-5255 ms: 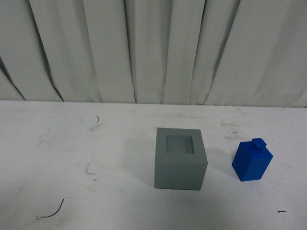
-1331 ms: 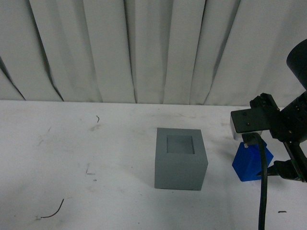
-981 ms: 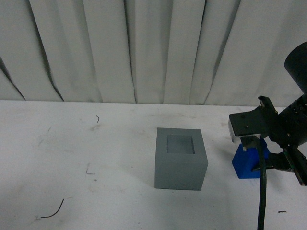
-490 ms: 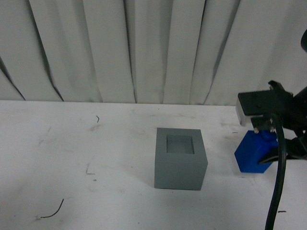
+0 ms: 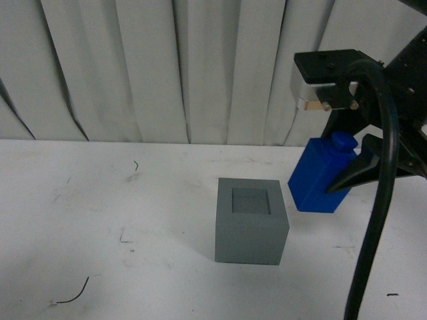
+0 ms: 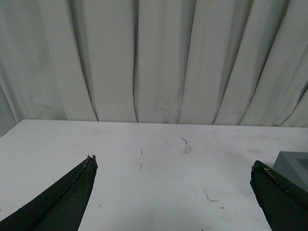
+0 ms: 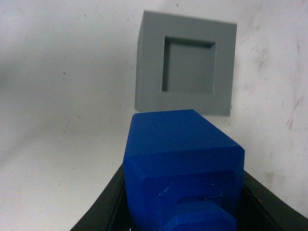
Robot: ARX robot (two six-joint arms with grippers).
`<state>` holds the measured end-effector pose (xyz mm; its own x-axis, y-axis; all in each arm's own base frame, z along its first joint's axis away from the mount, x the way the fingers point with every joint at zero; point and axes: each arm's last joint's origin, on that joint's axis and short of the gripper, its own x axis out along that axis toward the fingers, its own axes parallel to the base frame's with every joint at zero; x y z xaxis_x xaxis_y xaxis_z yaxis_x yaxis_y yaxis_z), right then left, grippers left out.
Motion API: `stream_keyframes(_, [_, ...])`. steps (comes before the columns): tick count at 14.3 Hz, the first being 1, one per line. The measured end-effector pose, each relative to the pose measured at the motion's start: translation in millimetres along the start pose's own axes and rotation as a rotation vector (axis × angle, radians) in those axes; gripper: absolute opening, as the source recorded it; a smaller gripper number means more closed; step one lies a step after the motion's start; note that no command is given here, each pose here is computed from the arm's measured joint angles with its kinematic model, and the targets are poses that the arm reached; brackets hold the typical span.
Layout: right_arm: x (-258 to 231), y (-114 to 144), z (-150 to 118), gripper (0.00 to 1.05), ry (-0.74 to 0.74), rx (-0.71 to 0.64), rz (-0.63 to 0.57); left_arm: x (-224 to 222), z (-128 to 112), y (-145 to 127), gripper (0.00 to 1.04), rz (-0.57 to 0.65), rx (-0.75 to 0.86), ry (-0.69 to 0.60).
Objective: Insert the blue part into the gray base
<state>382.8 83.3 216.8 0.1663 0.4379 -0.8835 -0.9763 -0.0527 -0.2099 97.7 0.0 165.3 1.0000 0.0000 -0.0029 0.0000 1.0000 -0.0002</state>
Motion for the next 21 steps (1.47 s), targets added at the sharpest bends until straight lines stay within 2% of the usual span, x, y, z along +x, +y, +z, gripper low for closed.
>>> stream_keyframes(1, [8, -12, 25, 0.47, -0.002, -0.022, 0.020, 0, 0, 0, 0.98, 0.000, 0.000, 0.000])
stream_keyframes(7, [34, -29, 35, 0.47, 0.036, -0.001, 0.061, 0, 0, 0, 0.98, 0.000, 0.000, 0.000])
stream_keyframes(9, [52, -29, 52, 0.47, 0.058, -0.009, 0.096, 0, 0, 0, 0.98, 0.000, 0.000, 0.000])
stream_keyframes(15, [54, -35, 46, 0.47, 0.079, 0.002, 0.051, 0, 0, 0, 0.98, 0.000, 0.000, 0.000])
stream_keyframes(21, [58, -35, 44, 0.47, 0.068, 0.031, 0.064, 0, 0, 0, 0.98, 0.000, 0.000, 0.000])
